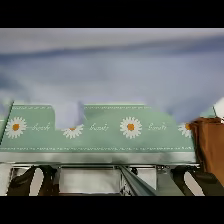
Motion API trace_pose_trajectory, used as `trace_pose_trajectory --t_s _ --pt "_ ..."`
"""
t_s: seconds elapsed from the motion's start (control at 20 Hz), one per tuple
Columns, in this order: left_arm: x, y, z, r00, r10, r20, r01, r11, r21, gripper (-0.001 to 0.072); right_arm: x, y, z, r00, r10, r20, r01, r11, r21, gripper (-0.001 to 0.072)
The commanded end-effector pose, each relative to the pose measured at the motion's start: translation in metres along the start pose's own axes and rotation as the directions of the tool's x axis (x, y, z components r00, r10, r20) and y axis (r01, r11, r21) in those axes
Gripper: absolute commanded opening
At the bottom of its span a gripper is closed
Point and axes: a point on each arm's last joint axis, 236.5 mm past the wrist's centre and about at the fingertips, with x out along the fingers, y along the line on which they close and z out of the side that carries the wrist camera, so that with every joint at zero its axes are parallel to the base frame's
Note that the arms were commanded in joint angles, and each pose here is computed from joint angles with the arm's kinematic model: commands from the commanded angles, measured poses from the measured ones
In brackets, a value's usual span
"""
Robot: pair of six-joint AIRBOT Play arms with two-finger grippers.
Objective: Fold the shirts.
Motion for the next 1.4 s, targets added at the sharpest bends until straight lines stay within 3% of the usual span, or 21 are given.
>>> trace_pose_trajectory --t_s 0.0,0.15,0.25,0.45,0.6,0.8,1.0,1.2,1.35 --pt "-0.043 0.014 -0.008 0.997 0.076 -0.033 -0.074 0.996 0.049 0.0019 -0.039 -0.016 -0.035 0.989 -0.138 -0.053 0.139 0.990 0.008 0.0022" --pt "-0.014 0.013 -0.063 0.980 0.013 -0.199 -0.011 1.000 0.012 0.0019 -0.015 -0.029 -0.072 0.974 -0.147 -0.172 0.158 0.986 0.050 0.0022" --pt "0.022 0.014 -0.121 0.938 -0.019 -0.346 0.003 0.999 -0.046 0.0019 0.025 -0.030 -0.109 0.954 -0.072 -0.293 0.106 0.989 0.103 0.0022" --pt "0.094 0.001 -0.248 0.777 -0.159 -0.609 0.040 0.978 -0.205 0.0019 0.127 -0.036 -0.196 0.870 0.105 -0.482 0.008 0.974 0.228 0.0022" --pt "0.144 -0.002 -0.334 0.652 -0.211 -0.728 0.015 0.964 -0.266 0.0019 0.211 -0.062 -0.253 0.819 0.153 -0.553 0.028 0.952 0.305 0.0022" --pt "0.199 -0.025 -0.433 0.542 -0.260 -0.799 -0.008 0.949 -0.314 0.0019 0.306 -0.086 -0.321 0.768 0.228 -0.599 0.084 0.890 0.447 0.0022" --pt "0.233 -0.034 -0.513 0.501 -0.256 -0.826 -0.156 0.913 -0.378 0.0020 0.375 -0.095 -0.379 0.687 0.335 -0.645 0.103 0.834 0.542 0.0022" --pt "0.240 -0.046 -0.560 0.458 -0.298 -0.837 -0.236 0.868 -0.438 0.0020 0.417 -0.119 -0.389 0.689 0.335 -0.643 0.159 0.795 0.586 0.0022" --pt "0.217 -0.046 -0.567 0.365 -0.325 -0.872 -0.216 0.882 -0.420 0.0020 0.403 -0.127 -0.396 0.633 0.376 -0.677 0.176 0.782 0.598 0.0022"
